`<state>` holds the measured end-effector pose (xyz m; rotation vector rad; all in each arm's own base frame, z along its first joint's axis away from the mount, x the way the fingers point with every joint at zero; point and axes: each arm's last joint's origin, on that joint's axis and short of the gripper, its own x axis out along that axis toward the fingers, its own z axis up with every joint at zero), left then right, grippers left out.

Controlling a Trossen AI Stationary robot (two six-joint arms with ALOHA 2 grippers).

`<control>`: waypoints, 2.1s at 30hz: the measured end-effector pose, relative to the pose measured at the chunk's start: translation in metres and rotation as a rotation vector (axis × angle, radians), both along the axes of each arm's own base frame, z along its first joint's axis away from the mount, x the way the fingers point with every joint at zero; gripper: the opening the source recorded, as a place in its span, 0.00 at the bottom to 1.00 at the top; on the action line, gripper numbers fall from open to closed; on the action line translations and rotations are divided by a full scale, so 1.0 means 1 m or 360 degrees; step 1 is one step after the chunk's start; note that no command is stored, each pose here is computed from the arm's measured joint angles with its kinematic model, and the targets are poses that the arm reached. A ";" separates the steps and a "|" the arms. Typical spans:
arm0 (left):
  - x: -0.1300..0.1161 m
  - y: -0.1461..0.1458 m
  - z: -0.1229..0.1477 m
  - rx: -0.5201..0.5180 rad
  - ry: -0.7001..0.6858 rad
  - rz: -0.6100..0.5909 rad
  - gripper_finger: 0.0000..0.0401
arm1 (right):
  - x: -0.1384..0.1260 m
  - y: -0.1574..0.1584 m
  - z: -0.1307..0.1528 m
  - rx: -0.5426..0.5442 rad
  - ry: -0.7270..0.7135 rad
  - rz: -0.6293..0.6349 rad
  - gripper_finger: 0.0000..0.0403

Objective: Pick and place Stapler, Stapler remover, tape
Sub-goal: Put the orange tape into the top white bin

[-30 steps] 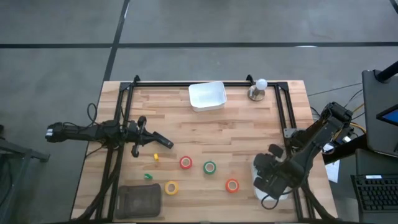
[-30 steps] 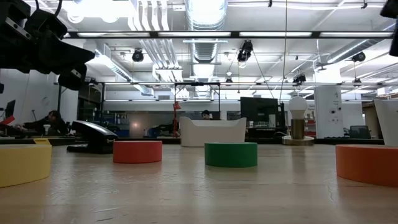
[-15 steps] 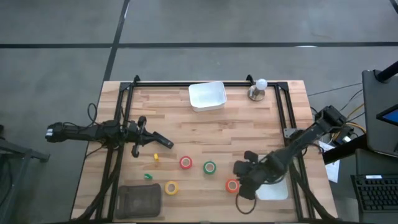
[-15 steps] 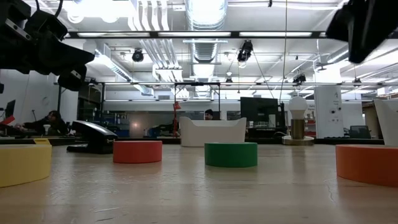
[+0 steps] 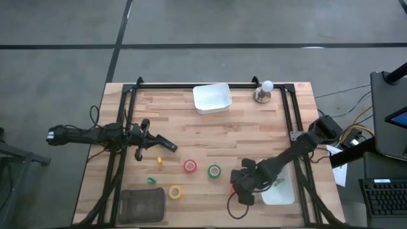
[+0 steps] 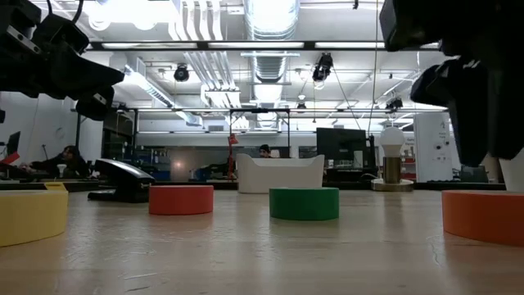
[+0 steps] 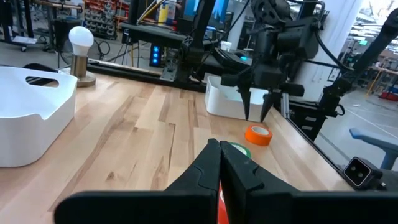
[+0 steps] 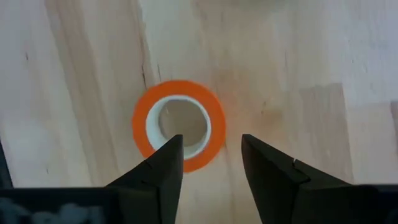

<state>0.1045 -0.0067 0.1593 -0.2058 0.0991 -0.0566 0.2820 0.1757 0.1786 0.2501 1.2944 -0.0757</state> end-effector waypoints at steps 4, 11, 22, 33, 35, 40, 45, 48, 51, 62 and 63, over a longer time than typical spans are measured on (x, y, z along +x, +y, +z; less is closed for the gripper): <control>0.000 0.000 0.000 0.0000 0.0002 0.0000 0.02 | 0.007 0.001 -0.008 0.0005 -0.0022 0.0026 0.41; 0.000 0.000 0.000 0.0000 0.0003 0.0000 0.02 | 0.012 0.000 -0.024 -0.0047 0.0031 0.0096 0.39; 0.000 0.000 0.000 0.0000 0.0003 0.0000 0.02 | 0.013 0.000 -0.031 -0.0071 0.0055 0.0127 0.25; 0.000 0.000 0.000 0.0000 0.0003 0.0000 0.02 | 0.014 -0.002 -0.031 -0.0114 0.0042 0.0225 0.10; 0.000 0.000 0.000 0.0000 0.0003 0.0000 0.02 | 0.015 -0.004 -0.031 -0.0121 0.0041 0.0224 0.11; 0.000 0.000 0.000 0.0000 0.0003 0.0000 0.02 | 0.019 -0.011 -0.030 -0.0138 0.0033 0.0231 0.12; 0.000 0.000 0.000 0.0000 0.0003 0.0000 0.02 | 0.025 -0.023 -0.029 -0.0138 0.0037 0.0216 0.11; 0.000 0.000 0.000 0.0000 0.0004 0.0000 0.02 | 0.026 -0.027 -0.027 -0.0128 0.0038 0.0194 0.11; 0.000 0.000 0.000 0.0000 0.0004 0.0001 0.02 | 0.029 -0.033 -0.020 -0.0121 0.0016 0.0188 0.12; 0.000 0.000 0.000 0.0001 0.0008 0.0000 0.02 | 0.054 -0.068 0.020 -0.0153 -0.0097 0.0159 0.12; 0.000 0.000 -0.001 0.0001 0.0008 0.0000 0.02 | 0.057 -0.071 0.024 -0.0161 -0.0115 0.0166 0.12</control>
